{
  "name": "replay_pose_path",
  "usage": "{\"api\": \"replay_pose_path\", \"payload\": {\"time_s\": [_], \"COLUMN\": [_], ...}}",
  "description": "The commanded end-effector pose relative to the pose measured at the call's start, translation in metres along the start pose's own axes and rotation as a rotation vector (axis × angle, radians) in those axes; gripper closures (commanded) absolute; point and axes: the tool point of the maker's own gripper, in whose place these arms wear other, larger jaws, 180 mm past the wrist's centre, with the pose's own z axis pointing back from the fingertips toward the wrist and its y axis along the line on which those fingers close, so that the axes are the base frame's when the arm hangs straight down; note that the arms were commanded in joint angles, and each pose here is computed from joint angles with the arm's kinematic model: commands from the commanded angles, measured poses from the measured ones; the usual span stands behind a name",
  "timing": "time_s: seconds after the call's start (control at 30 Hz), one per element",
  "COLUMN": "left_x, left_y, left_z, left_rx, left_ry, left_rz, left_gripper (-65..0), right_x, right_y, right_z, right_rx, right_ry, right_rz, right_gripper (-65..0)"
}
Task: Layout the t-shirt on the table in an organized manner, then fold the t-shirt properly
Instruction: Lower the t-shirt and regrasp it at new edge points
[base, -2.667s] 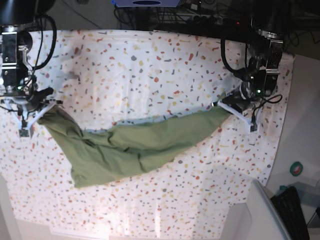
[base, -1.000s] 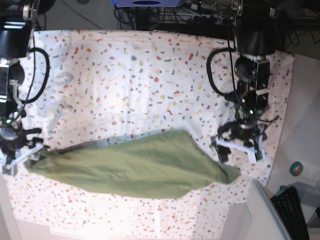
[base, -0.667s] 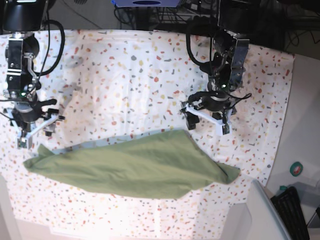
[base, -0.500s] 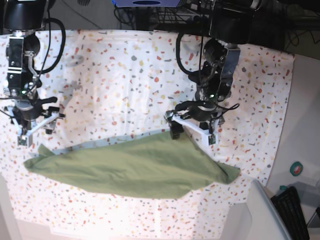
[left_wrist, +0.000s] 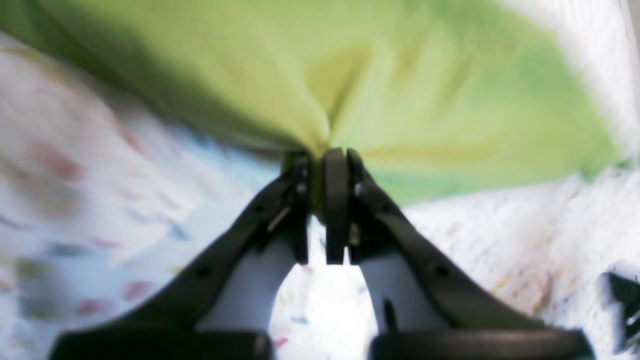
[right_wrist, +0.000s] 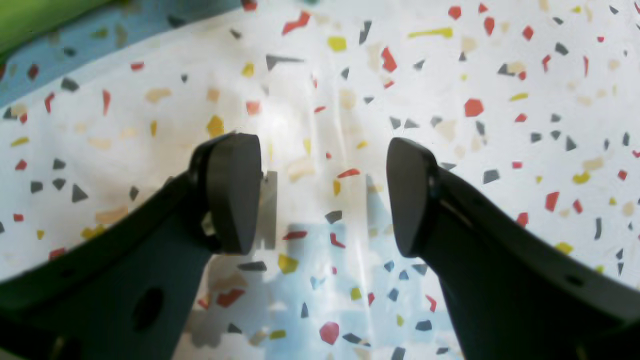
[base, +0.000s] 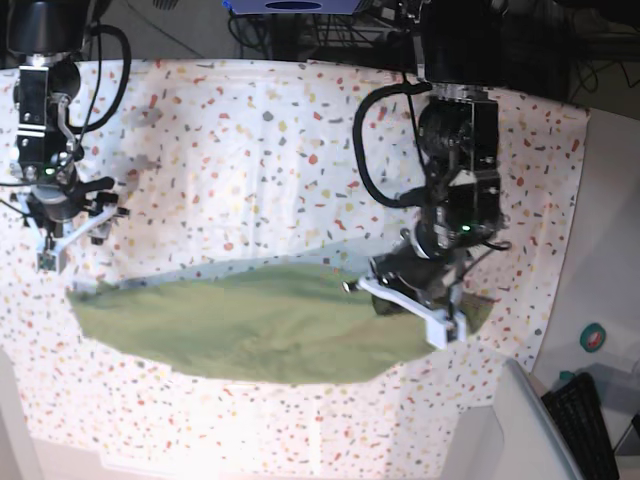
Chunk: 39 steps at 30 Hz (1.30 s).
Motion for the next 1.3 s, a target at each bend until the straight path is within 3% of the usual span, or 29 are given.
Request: {"api": "replay_pose_path", "payload": {"time_s": [0.0, 0.13, 0.43, 0.53, 0.63, 0.7, 0.8, 0.97, 1.17, 1.27], "left_x": [0.035, 0.083, 0.078, 0.049, 0.016, -0.001, -0.017, -0.048, -0.07, -0.071], "left_y": [-0.021, -0.056, -0.052, -0.02, 0.044, 0.084, 0.127, 0.151, 0.159, 0.159], "left_z": [0.013, 0.045, 0.011, 0.012, 0.021, 0.03, 0.046, 0.064, 0.071, 0.072], "left_rx": [-0.056, -0.131, -0.114, -0.047, 0.107, 0.19, 0.277, 0.331, 0.348, 0.349], "left_ry": [-0.096, -0.208, -0.129, -0.068, 0.004, 0.05, 0.096, 0.17, 0.215, 0.218], "left_rz": [-0.015, -0.048, -0.013, -0.008, 0.022, 0.001, -0.017, -0.049, -0.044, -0.044], "left_gripper": [0.0, 0.0, 0.0, 0.0, 0.0, 0.0, 0.0, 0.0, 0.0, 0.0], "right_x": [0.021, 0.018, 0.037, 0.055, 0.079, 0.081, 0.083, 0.078, 0.068, 0.081], "right_y": [-0.001, 0.0, -0.002, -0.001, 0.005, 0.011, 0.04, 0.102, 0.138, 0.125], "right_z": [0.002, 0.002, -0.001, -0.001, -0.004, -0.014, -0.027, -0.025, -0.044, -0.053], "right_rx": [0.0, 0.002, -0.002, 0.0, 0.009, 0.02, 0.124, 0.296, 0.358, 0.319], "right_ry": [-0.062, -0.057, -0.089, -0.124, -0.162, -0.137, -0.067, 0.021, 0.109, 0.047], "right_rz": [0.002, 0.003, -0.013, -0.017, -0.022, -0.041, -0.019, 0.026, 0.065, 0.028], "right_gripper": [-37.1, -37.1, -37.2, -37.2, -37.2, -37.4, -37.2, -37.1, -36.8, -36.8]}}
